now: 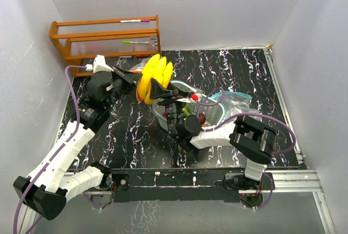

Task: Place the food in the zip-top bag and seal the zipper
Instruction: Place the fake fruit in the zipper food storage bag.

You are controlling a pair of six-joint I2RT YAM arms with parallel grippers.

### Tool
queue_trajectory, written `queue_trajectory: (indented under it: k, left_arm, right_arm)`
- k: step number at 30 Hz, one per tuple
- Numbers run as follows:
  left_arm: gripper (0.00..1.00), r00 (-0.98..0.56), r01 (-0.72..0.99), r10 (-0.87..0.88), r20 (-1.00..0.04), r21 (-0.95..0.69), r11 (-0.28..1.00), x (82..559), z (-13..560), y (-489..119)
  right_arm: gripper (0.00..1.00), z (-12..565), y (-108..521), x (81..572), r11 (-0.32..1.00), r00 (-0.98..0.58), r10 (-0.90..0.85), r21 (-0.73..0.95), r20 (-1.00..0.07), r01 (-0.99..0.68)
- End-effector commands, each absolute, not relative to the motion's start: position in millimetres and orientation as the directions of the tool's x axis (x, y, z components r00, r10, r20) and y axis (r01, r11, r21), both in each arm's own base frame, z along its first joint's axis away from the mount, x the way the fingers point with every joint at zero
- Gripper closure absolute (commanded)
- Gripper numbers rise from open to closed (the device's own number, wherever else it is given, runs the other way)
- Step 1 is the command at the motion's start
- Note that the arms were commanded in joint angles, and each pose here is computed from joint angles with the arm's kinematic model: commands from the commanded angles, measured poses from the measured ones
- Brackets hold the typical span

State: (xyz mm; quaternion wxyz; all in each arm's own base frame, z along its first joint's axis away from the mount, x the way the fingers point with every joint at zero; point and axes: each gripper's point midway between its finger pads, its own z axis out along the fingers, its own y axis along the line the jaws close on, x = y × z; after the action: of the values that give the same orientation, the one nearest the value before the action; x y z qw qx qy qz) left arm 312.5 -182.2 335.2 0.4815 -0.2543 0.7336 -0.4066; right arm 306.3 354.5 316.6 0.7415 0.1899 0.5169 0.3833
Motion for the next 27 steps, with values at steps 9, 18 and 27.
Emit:
queue_trajectory:
  k: [9, 18, 27]
  left_arm:
    - [1.0, -0.599, 0.328, -0.667, -0.442, -0.896, 0.3, 239, 416, -232]
    - [1.0, -0.603, 0.318, -0.66, -0.447, -0.894, 0.315, 234, 408, -228]
    - [1.0, -0.629, 0.304, -0.652, -0.423, -0.906, 0.294, 231, 398, -232]
  right_arm:
    - [0.91, 365, 332, 305, 0.83, 0.467, 0.556, 0.494, -0.688, -0.259]
    - [0.91, 413, 324, 301, 0.762, 0.513, 0.645, 0.535, -0.567, -0.366]
    - [0.91, 442, 310, 290, 0.724, 0.532, 0.687, 0.527, -0.495, -0.444]
